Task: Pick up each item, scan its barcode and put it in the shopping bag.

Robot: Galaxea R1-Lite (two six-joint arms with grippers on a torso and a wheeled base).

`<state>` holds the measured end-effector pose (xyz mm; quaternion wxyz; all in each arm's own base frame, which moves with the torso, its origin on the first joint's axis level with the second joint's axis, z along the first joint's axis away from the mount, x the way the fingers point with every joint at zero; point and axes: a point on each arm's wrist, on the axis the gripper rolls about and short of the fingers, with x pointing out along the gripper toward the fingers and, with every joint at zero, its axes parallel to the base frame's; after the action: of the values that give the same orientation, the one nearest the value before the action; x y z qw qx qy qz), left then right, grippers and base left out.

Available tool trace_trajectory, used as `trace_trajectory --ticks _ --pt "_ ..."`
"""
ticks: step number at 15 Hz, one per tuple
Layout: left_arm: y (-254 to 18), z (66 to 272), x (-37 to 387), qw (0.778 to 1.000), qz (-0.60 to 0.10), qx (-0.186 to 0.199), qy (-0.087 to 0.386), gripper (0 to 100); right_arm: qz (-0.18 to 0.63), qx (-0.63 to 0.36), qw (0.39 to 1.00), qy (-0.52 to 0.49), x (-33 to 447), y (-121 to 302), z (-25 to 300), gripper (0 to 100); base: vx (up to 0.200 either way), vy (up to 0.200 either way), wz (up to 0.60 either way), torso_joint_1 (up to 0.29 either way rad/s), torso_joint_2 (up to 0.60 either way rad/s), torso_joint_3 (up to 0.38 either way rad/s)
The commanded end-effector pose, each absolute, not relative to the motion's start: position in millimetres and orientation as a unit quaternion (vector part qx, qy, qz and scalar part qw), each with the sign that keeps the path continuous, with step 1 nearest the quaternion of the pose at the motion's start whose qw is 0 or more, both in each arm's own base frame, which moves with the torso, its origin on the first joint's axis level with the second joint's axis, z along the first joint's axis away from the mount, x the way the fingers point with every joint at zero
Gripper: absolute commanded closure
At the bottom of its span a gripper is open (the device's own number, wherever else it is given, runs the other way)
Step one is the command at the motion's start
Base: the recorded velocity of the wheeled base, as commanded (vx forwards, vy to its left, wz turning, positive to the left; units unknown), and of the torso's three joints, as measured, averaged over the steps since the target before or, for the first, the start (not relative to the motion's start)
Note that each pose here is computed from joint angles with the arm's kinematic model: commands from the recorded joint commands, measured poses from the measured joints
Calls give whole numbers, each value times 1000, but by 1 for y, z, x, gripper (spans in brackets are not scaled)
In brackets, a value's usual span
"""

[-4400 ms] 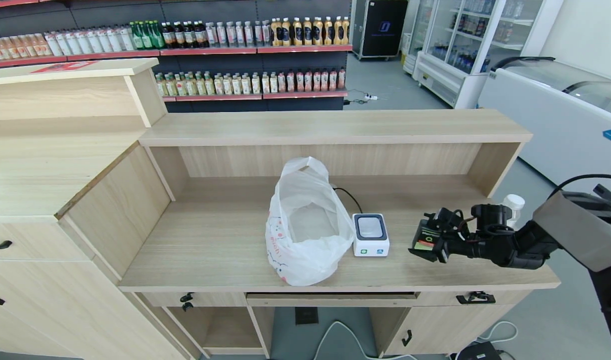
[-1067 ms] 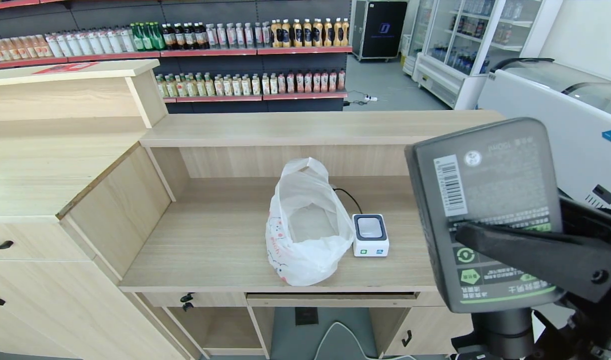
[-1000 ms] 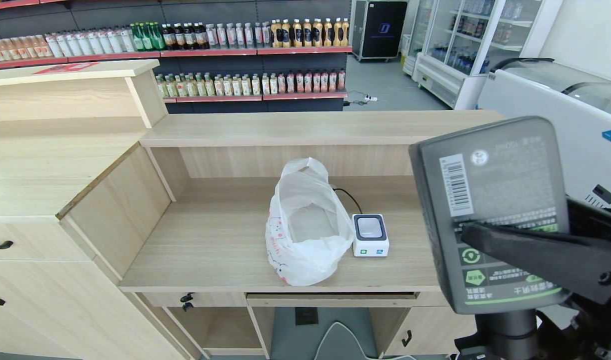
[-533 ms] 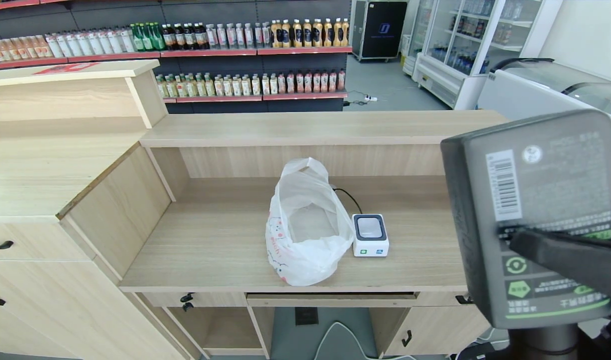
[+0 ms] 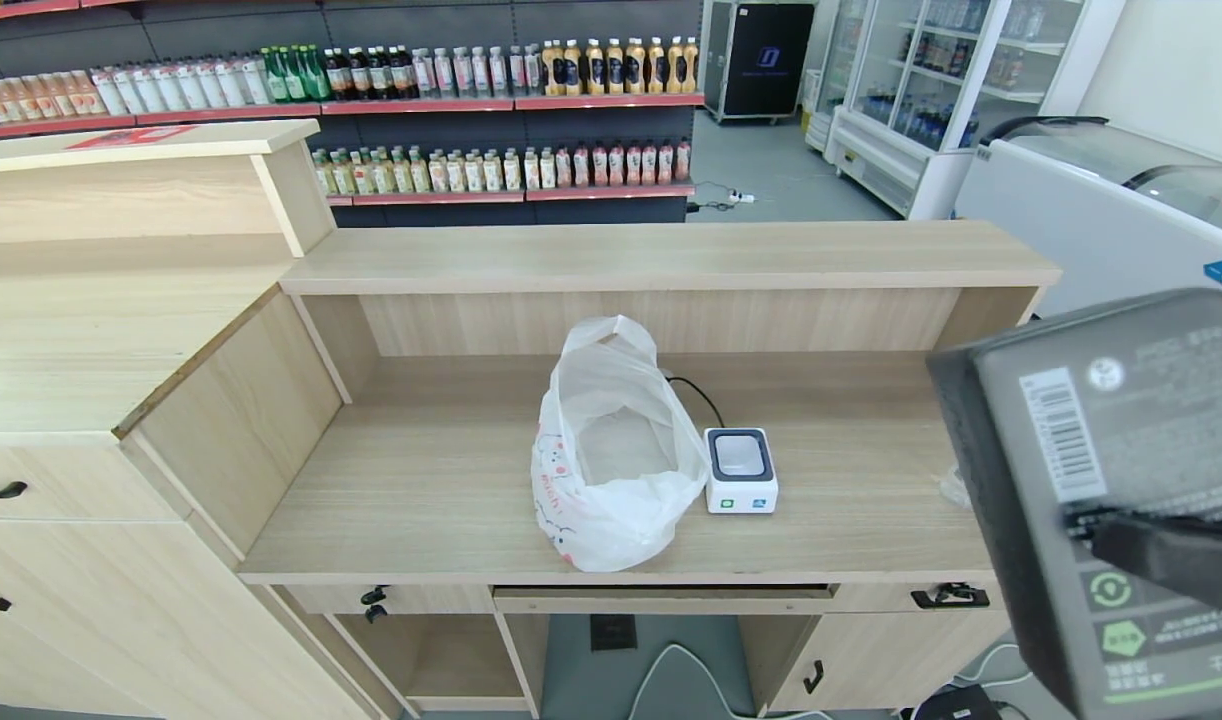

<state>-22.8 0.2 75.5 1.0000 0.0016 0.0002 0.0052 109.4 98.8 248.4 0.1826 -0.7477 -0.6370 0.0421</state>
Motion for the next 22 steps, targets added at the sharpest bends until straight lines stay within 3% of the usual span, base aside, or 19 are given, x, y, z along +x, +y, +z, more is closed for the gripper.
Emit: trace_trajectory --ticks 1,18,19,20,21,22 --pt "0 75 -23 1000 5 2 0 0 39 -749 180 -636 103 94 250 100 0 0 0 0 0 0" --pt "0 75 -23 1000 5 2 0 0 79 -742 199 -635 95 88 249 100 0 0 0 0 0 0" --pt "0 75 -23 1000 5 2 0 0 67 -753 222 -616 102 86 264 100 0 0 0 0 0 0" --pt "0 75 -23 1000 5 2 0 0 38 -802 316 -505 121 76 292 100 0 0 0 0 0 0" --pt "0 75 -23 1000 5 2 0 0 46 -814 448 -367 136 64 295 100 0 0 0 0 0 0" --pt "0 75 -23 1000 5 2 0 0 60 -759 598 -249 144 56 289 100 0 0 0 0 0 0"
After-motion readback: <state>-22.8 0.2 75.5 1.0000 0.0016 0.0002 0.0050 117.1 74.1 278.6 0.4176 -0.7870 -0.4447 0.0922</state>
